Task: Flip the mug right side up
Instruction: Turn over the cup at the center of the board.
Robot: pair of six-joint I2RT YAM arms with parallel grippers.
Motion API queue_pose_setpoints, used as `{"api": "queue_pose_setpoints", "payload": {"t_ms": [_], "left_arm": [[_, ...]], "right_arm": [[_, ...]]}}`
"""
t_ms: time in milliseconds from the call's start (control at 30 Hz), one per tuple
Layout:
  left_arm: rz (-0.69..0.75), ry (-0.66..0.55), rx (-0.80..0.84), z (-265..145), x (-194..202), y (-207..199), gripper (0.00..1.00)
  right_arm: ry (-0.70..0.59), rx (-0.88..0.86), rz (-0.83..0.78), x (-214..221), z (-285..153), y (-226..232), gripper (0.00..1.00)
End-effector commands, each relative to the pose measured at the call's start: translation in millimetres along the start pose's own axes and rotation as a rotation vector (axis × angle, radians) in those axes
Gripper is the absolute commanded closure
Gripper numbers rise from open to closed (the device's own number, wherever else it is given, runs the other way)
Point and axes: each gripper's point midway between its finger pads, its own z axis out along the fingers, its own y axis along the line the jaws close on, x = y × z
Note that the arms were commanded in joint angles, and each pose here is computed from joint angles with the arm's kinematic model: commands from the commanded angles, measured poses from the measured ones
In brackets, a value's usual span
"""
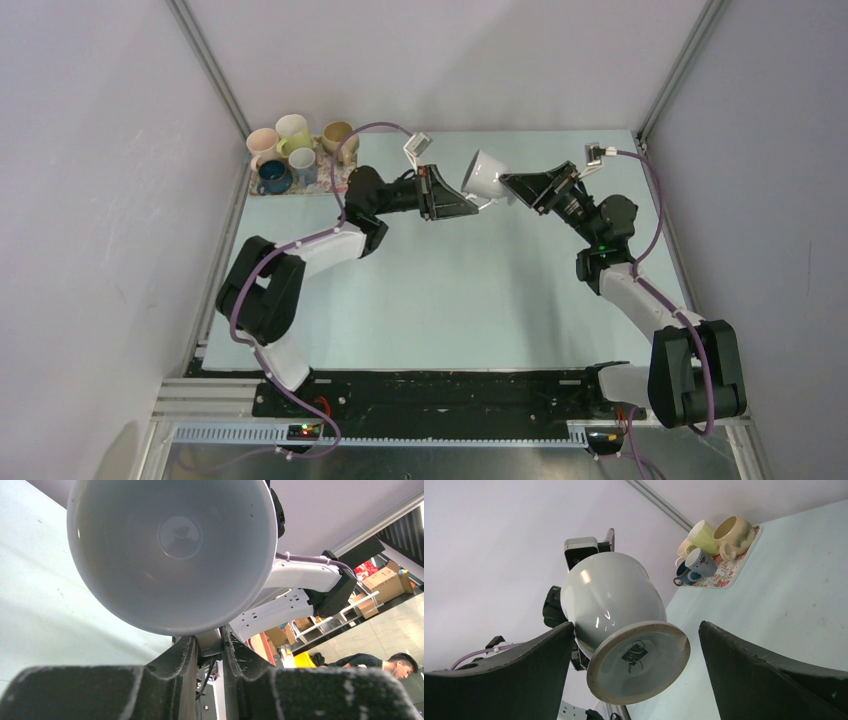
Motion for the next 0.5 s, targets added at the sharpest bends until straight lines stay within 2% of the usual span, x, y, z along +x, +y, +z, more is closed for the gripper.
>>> {"api": "queue_pose_setpoints", "payload": {"t_ms": [0,267,467], "left_arm": [[0.186,-0.078,0.060,-1.2,-31.7,-41.8,1.00],[0.215,-0.100,-0.028,-16.2,-40.3,-20.4,1.00],[0.260,-0.118,-0.175,-43.2,-53.7,15.0,1.00]], "right_arm": [[-0.044,-0.011,-0.035,-12.7,-1.7,9.5,0.00],[-0.102,0.071,-0.024,-29.3,-9.1,-5.5,0.01],[-0.153,0.124,-0.031,-44.6,-17.6,-14.0,0.01]]}}
